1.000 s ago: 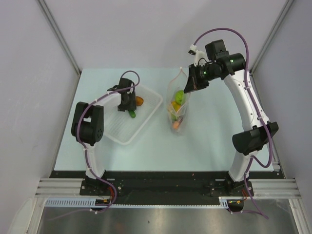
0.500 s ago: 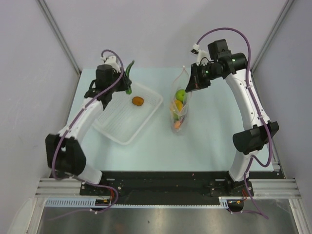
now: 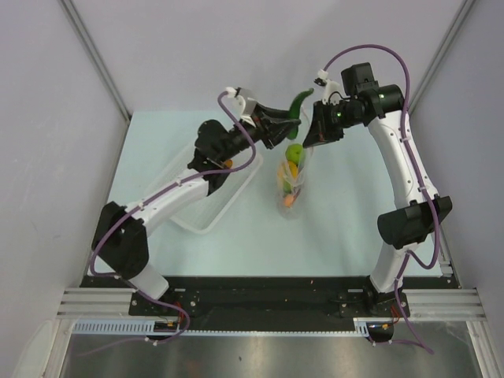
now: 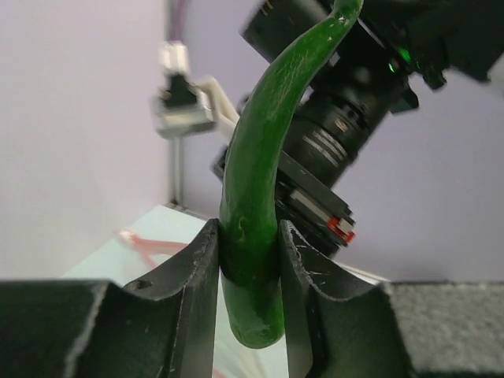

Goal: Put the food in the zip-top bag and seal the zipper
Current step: Place the fake vegetable in the zipper food storage bag.

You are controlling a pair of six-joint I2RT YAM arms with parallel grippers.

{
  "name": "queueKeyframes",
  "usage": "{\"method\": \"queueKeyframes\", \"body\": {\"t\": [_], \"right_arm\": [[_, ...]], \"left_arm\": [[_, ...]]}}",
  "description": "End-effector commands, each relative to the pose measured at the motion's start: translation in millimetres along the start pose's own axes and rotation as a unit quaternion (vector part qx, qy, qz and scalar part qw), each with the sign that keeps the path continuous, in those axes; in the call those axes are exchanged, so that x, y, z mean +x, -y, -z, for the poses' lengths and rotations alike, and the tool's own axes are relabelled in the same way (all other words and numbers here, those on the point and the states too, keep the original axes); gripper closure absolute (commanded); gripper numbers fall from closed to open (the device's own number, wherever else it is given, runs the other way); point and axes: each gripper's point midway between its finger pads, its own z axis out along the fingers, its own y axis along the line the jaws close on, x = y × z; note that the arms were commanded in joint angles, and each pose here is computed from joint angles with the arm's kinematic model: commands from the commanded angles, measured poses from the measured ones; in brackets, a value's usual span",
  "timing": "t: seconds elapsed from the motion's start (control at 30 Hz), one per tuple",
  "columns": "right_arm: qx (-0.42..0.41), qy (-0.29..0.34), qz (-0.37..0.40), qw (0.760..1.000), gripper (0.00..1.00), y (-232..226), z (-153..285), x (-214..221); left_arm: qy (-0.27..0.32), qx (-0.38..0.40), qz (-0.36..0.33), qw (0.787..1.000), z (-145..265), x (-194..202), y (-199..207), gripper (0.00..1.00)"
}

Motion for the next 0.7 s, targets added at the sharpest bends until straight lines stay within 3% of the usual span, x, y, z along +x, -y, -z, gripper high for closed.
{"method": "queueKeyframes", "body": {"t": [0.0, 0.17, 0.33, 0.37, 0.4, 0.57, 0.67], "right_arm": [[-0.012, 0.017, 0.0, 1.0, 1.0, -7, 6, -6], [-0.01, 0.022, -0.001, 1.0, 1.0, -4, 9, -8], [-0.01, 0.021, -0.003, 1.0, 1.0, -2, 10, -8], [-0.01, 0.02, -0.002, 1.0, 1.0, -3, 9, -7], [-0.011, 0.02, 0.0, 1.0, 1.0, -3, 9, -7], [-0.01, 0.02, 0.0, 1.0, 1.0, -1, 7, -8], [-0.008, 0.021, 0.0, 1.0, 1.0, 0, 8, -9]], "left_arm": [[0.031, 0.061, -0.003, 0.998, -17, -6, 34, 0.77], [-0.024, 0.027, 0.047, 0.998, -9, 37, 27, 0.76], [-0.064, 0.003, 0.037, 0.997, 11, 43, 27, 0.47], [-0.094, -0.005, 0.046, 0.994, 17, 55, 26, 0.41], [-0.103, -0.009, 0.045, 0.994, 20, 54, 24, 0.29], [-0.13, -0.044, 0.069, 0.988, 44, 44, 13, 0.15], [-0.127, -0.118, 0.077, 0.982, 71, 29, -32, 0.11]]}}
